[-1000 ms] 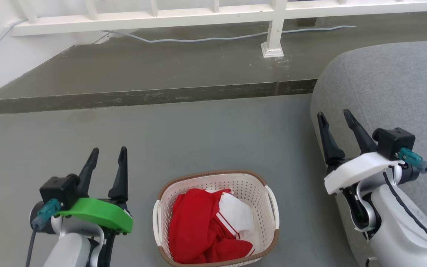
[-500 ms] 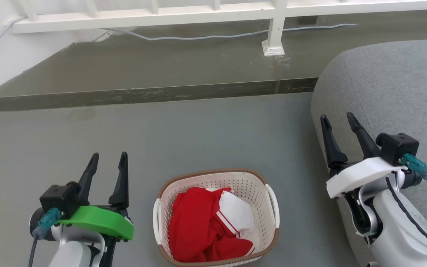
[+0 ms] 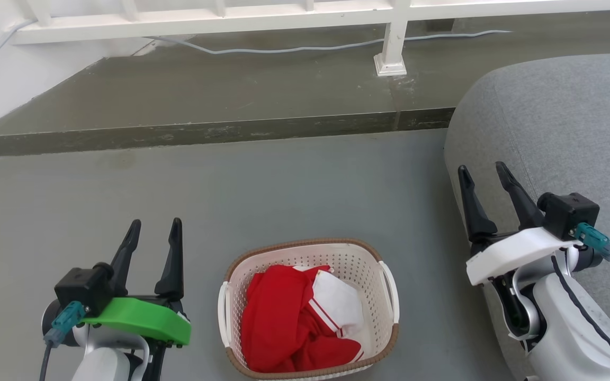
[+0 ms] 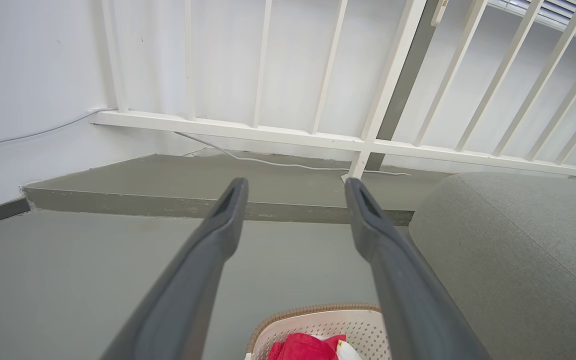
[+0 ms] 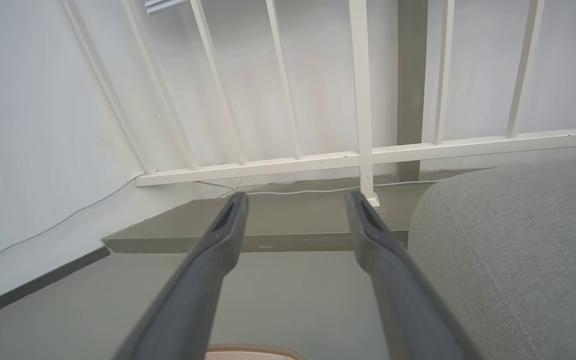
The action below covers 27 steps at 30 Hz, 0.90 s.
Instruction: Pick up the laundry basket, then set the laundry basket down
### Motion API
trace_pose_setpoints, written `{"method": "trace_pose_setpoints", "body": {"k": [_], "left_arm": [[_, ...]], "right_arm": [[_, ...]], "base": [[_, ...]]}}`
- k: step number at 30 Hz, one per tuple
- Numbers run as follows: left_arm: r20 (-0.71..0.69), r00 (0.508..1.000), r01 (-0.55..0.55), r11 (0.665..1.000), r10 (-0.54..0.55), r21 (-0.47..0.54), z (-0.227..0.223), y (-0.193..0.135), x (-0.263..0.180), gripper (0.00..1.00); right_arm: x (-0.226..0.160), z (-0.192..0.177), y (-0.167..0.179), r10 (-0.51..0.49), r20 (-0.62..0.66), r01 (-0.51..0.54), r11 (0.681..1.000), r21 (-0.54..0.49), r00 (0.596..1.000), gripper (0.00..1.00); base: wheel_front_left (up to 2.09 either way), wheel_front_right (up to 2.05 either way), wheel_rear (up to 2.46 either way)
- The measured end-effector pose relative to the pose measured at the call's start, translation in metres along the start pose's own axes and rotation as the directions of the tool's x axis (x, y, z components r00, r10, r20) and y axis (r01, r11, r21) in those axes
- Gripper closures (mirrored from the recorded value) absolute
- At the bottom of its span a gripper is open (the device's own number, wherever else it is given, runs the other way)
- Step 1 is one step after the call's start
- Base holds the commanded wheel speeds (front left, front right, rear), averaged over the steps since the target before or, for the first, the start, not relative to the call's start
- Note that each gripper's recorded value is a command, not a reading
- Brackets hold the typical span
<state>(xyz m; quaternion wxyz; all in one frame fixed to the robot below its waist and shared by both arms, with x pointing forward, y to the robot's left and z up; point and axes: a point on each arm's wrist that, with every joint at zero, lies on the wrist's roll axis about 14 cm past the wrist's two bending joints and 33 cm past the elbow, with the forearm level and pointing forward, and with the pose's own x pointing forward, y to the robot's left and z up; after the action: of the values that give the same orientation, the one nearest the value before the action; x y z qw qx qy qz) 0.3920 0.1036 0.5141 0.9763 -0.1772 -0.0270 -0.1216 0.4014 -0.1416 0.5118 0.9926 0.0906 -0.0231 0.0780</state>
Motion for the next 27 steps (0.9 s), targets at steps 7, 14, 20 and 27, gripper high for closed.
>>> {"method": "trace_pose_setpoints", "body": {"k": [7,14,20,27], "left_arm": [[0.007,1.0,0.001,1.0,-0.001,-0.003,0.002,0.0,0.001,0.0],[-0.051,0.999,-0.012,1.0,0.011,-0.021,-0.017,0.002,-0.006,1.0],[-0.062,0.998,-0.035,0.997,0.031,-0.063,-0.02,0.005,-0.009,1.0],[-0.068,0.995,-0.08,0.983,0.069,-0.163,-0.018,0.013,-0.01,1.0]], "right_arm": [[-0.003,-0.004,-0.002,-0.006,-0.008,0.006,1.0,0.002,1.0,0.0],[-0.015,-0.028,-0.003,-0.025,-0.08,0.027,0.999,0.026,0.997,1.0],[-0.017,-0.03,-0.007,-0.046,-0.089,0.052,0.996,0.073,0.995,1.0],[-0.017,-0.03,-0.014,-0.078,-0.106,0.096,0.979,0.18,0.991,1.0]], "base": [[0.0,0.0,0.0],[0.0,0.0,0.0],[0.0,0.0,0.0],[0.0,0.0,0.0]]}}
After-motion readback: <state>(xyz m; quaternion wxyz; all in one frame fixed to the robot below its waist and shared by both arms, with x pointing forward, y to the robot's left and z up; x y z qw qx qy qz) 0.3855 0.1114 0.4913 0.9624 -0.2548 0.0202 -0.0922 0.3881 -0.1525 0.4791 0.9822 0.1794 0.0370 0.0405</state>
